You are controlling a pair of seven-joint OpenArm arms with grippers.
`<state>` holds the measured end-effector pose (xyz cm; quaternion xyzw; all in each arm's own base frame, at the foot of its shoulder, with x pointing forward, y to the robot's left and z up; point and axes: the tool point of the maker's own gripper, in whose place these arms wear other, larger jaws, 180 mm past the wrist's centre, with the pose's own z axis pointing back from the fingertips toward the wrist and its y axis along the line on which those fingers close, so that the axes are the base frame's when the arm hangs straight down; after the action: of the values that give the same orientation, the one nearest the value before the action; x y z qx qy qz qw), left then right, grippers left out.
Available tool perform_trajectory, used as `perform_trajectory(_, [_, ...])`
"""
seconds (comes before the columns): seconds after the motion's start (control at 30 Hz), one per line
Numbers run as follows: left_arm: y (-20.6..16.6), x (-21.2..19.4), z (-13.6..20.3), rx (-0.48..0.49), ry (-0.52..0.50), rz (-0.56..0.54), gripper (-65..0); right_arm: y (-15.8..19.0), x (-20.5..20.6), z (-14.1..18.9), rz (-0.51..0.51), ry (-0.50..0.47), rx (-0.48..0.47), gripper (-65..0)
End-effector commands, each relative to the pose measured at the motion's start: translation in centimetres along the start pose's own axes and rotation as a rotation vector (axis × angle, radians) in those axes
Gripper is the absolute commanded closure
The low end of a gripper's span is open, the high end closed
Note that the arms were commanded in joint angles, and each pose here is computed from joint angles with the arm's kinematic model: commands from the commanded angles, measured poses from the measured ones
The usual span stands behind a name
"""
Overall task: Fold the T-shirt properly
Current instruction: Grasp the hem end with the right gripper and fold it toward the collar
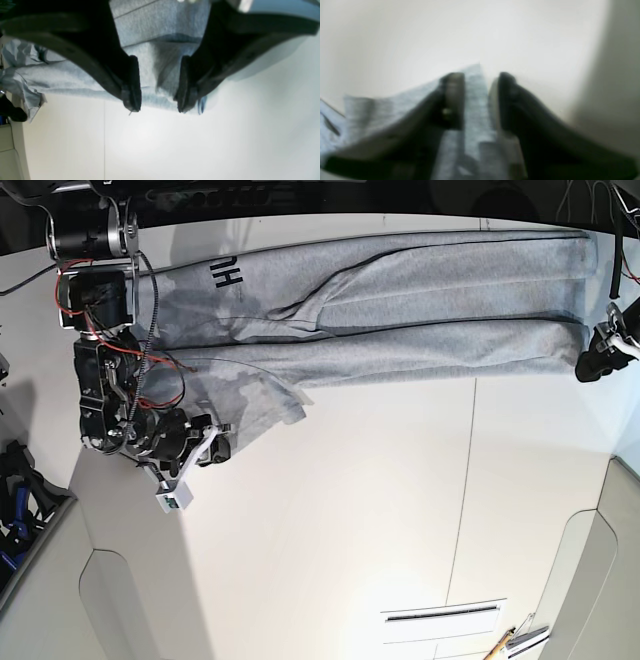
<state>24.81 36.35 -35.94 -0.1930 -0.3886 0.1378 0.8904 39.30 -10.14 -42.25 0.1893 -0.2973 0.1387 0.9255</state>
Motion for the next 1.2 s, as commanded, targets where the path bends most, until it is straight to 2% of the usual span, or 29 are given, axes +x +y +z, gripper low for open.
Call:
perform_trajectory(0.0, [-0.4, 2.1, 0.6, -0.016, -0.051, -0.042, -27.6, -0.2, 0.1, 0.2, 0.012, 0.022, -0.004, -1.1])
perform_trajectory(0.13, [-0.4, 2.1, 0.6, -0.016, -0.051, -0.042, -27.6, 0.9, 1.8, 1.0, 0.011, -0.018, 0.034, 0.0])
perform_trajectory(0.33, [-0.3, 2.1, 0.6, -0.012, -0.049, -0.043, -27.6, 4.7, 4.2, 4.3, 0.126, -0.071, 0.103, 0.0])
perform_trajectory(0.53, [-0.3, 2.1, 0.6, -0.010, -0.047, -0.045, -27.6, 10.5, 1.9, 8.0, 0.220, -0.153, 0.144, 0.0])
perform_trajectory(0.63, [-0.3, 2.1, 0.6, -0.011, -0.047, -0.045, -27.6, 13.9, -0.9, 9.3, 0.202, -0.162, 0.194, 0.0])
perform_trajectory(0.77, [-0.3, 2.1, 0.6, -0.010, -0.048, -0.044, -27.6, 17.7, -4.6, 10.5, 0.113, -0.152, 0.283, 0.0])
perform_trajectory(1.0, [-0.3, 2.1, 0.6, -0.011, -0.048, -0.045, -27.6, 18.9, -8.7, 10.7, 0.047, -0.074, 0.302, 0.0])
perform_trajectory(1.03, [-0.3, 2.1, 0.6, -0.011, -0.050, -0.045, -27.6, 18.9, -8.9, 10.7, 0.044, -0.073, 0.304, -3.3])
perform_trajectory(1.1, [-0.3, 2.2, 0.6, -0.012, -0.052, -0.044, -27.6, 19.0, -8.8, 10.7, 0.043, -0.076, 0.307, -19.7])
perform_trajectory(1.13, [-0.4, 2.2, 0.6, -0.013, -0.053, -0.043, -27.6, 19.1, -8.6, 10.8, 0.040, -0.085, 0.311, -25.1])
perform_trajectory(1.17, [-0.4, 2.2, 0.6, -0.013, -0.053, -0.043, -27.6, 19.2, -8.4, 10.9, 0.038, -0.096, 0.316, -27.5])
